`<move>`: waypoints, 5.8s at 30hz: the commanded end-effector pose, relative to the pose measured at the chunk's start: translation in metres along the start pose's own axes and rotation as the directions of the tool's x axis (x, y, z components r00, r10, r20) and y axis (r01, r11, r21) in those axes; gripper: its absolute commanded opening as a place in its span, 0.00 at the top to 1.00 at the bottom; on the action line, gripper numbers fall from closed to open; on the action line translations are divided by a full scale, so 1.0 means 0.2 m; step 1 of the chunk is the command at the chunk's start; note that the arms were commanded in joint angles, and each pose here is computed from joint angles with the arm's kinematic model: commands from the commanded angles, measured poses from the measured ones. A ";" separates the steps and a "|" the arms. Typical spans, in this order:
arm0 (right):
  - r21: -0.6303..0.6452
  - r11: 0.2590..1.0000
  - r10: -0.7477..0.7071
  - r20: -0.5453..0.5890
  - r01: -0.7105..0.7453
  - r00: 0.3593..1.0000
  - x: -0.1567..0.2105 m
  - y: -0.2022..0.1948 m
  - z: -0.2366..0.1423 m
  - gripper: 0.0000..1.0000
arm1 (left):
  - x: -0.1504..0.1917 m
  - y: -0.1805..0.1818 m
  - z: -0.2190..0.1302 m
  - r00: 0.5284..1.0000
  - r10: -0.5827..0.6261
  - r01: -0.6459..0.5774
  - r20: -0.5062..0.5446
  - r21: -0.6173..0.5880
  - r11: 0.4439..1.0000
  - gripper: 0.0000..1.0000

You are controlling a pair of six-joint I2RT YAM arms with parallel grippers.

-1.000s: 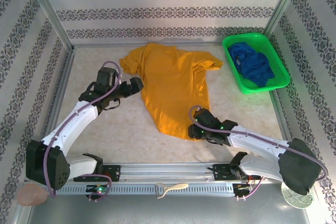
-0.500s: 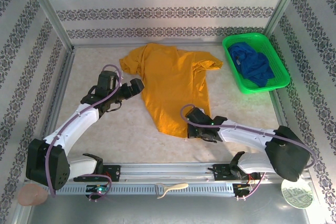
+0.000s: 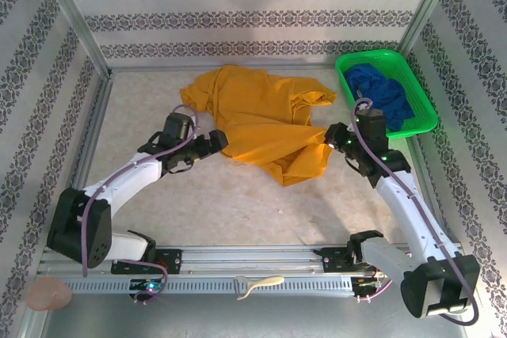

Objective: Fold the inside-out t-shirt

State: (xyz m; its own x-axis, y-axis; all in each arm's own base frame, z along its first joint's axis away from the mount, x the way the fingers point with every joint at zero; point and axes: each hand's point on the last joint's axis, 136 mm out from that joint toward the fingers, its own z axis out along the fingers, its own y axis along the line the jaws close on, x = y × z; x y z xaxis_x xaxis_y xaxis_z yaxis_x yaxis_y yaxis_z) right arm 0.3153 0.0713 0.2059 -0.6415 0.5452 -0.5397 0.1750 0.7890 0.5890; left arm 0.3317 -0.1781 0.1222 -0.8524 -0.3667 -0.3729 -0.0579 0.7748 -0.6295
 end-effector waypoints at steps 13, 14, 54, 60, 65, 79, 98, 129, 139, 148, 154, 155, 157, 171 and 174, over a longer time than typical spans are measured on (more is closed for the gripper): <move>0.079 0.994 0.068 0.102 -0.076 0.992 -0.17 -0.19 -0.02 1.00 | 0.22 -0.12 0.43 0.998 0.033 -0.034 -0.053 -0.030 0.999 0.16; 0.076 0.994 0.068 0.101 -0.076 0.993 -0.17 -0.18 -0.02 1.00 | 0.21 -0.12 0.45 0.998 0.036 -0.038 -0.049 -0.040 0.998 0.17; -0.117 0.991 0.081 0.073 -0.072 0.994 -0.19 0.04 -0.21 1.00 | -0.18 -0.56 -0.27 0.972 0.204 -0.176 -0.113 0.218 0.960 0.24; -0.068 0.996 0.062 0.071 -0.057 0.996 -0.17 -0.03 -0.15 1.00 | 0.11 -0.36 -0.23 0.985 0.135 -0.120 -0.106 0.136 0.983 0.26; -0.054 0.997 0.055 0.065 -0.051 0.996 -0.15 -0.06 -0.14 1.00 | 0.36 -0.16 -0.14 0.974 0.171 -0.174 -0.149 -0.012 0.985 0.29; -0.052 0.996 0.071 0.051 -0.069 0.996 -0.08 -0.10 -0.13 1.00 | 0.52 0.13 0.16 0.912 0.269 -0.352 -0.310 -0.254 0.901 0.37; -0.308 0.950 0.142 0.254 -0.059 0.957 -0.81 0.38 -0.48 1.00 | -0.81 -0.80 -0.80 0.950 0.178 -0.228 0.255 0.182 0.956 1.00; -0.675 0.712 0.238 0.490 0.192 0.838 -1.21 1.18 -1.50 1.00 | -1.46 -1.21 -1.64 0.775 -0.099 -0.223 0.624 0.416 0.881 1.00; -0.592 0.803 0.155 0.322 0.071 0.934 -1.37 1.17 -0.53 1.00 | -1.98 -0.84 -1.03 0.818 -0.251 -0.056 0.518 0.507 0.860 1.00; -0.666 0.729 0.180 0.414 0.162 0.892 -1.64 1.40 -0.80 1.00 | -2.17 -0.92 -1.55 0.639 -0.416 -0.189 0.647 0.656 0.731 1.00; -0.617 0.765 0.126 0.426 0.186 0.896 -1.53 1.37 -0.86 1.00 | -2.01 -1.00 -1.60 0.714 -0.312 -0.216 0.627 0.621 0.753 1.00; -0.600 0.777 0.103 0.418 0.190 0.902 -1.48 1.35 -0.82 1.00 | -1.99 -1.00 -1.57 0.738 -0.302 -0.200 0.604 0.622 0.757 1.00; -0.553 0.814 0.069 0.392 0.175 0.918 -1.36 1.27 -0.68 1.00 | -1.92 -1.04 -1.53 0.784 -0.268 -0.190 0.560 0.627 0.755 1.00; -0.287 0.958 0.038 0.143 0.005 0.989 -0.34 0.40 0.11 0.72 | -0.70 -1.53 -0.73 0.949 0.275 -0.315 0.155 0.514 0.798 1.00; -0.205 0.979 0.040 0.151 -0.008 0.988 -0.31 0.23 0.10 0.63 | -0.38 -1.51 -0.39 0.978 0.205 -0.193 0.048 0.597 0.778 1.00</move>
State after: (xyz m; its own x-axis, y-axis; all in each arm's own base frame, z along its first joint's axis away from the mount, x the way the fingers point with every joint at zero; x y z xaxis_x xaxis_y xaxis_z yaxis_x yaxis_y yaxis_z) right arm 0.3775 0.0998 0.2159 -0.6332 0.6177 -0.4663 0.1070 0.6666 0.7377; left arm 0.3875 -0.3186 0.4199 -0.8504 -0.2306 -0.4729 0.3558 0.4100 -0.8398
